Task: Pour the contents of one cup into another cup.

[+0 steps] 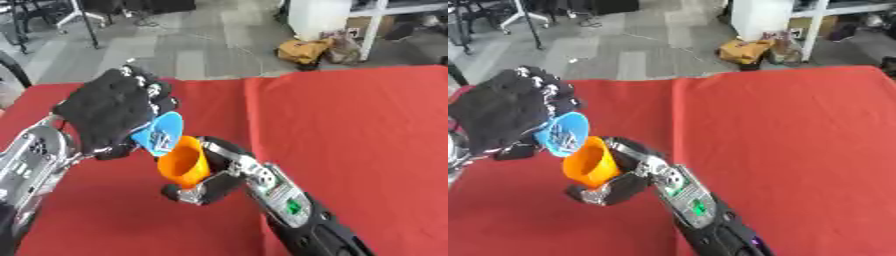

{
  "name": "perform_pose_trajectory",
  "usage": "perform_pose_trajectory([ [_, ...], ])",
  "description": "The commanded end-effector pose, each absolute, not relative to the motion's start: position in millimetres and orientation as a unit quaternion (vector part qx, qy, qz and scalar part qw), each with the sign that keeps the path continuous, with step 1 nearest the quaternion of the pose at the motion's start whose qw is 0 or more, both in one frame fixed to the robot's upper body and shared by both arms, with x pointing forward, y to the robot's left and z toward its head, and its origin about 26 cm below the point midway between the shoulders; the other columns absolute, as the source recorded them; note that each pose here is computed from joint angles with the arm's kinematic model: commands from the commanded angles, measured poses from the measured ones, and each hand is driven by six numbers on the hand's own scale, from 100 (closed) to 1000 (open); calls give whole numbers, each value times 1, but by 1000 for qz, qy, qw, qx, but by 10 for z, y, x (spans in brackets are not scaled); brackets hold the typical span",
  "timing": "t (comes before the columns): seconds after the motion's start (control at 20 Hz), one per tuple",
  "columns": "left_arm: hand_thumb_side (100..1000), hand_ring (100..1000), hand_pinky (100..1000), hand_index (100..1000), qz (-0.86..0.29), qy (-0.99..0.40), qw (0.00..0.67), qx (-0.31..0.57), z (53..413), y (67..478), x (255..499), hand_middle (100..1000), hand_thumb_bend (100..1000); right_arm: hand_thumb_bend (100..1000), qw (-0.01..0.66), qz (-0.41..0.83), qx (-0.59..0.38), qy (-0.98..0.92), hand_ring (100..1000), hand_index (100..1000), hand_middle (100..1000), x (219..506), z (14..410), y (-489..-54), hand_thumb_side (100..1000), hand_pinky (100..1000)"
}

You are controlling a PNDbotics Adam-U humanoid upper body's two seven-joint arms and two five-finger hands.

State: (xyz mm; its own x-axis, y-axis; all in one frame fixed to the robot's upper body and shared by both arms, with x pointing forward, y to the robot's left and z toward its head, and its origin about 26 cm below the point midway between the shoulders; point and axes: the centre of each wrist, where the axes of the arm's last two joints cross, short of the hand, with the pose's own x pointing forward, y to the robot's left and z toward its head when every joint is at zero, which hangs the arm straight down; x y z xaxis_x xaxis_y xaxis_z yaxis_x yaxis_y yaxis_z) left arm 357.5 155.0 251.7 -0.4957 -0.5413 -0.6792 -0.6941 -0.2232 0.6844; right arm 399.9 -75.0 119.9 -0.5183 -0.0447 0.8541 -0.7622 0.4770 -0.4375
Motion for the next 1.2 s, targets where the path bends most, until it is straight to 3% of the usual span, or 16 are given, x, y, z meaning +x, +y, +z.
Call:
perform_pose_trajectory([
  [0.05, 100, 449, 405, 693, 596, 617, 78, -509, 2626, 1537, 3565, 417, 661, 325, 392, 439, 269, -762, 435, 725, 423, 3996, 1329, -685, 100, 716],
  [1.2, 100, 452, 403, 697, 601, 606, 81, -515, 2620, 1533, 3577, 419, 663, 325, 392, 439, 270, -763, 435, 724, 423, 3996, 1338, -676, 100, 713],
])
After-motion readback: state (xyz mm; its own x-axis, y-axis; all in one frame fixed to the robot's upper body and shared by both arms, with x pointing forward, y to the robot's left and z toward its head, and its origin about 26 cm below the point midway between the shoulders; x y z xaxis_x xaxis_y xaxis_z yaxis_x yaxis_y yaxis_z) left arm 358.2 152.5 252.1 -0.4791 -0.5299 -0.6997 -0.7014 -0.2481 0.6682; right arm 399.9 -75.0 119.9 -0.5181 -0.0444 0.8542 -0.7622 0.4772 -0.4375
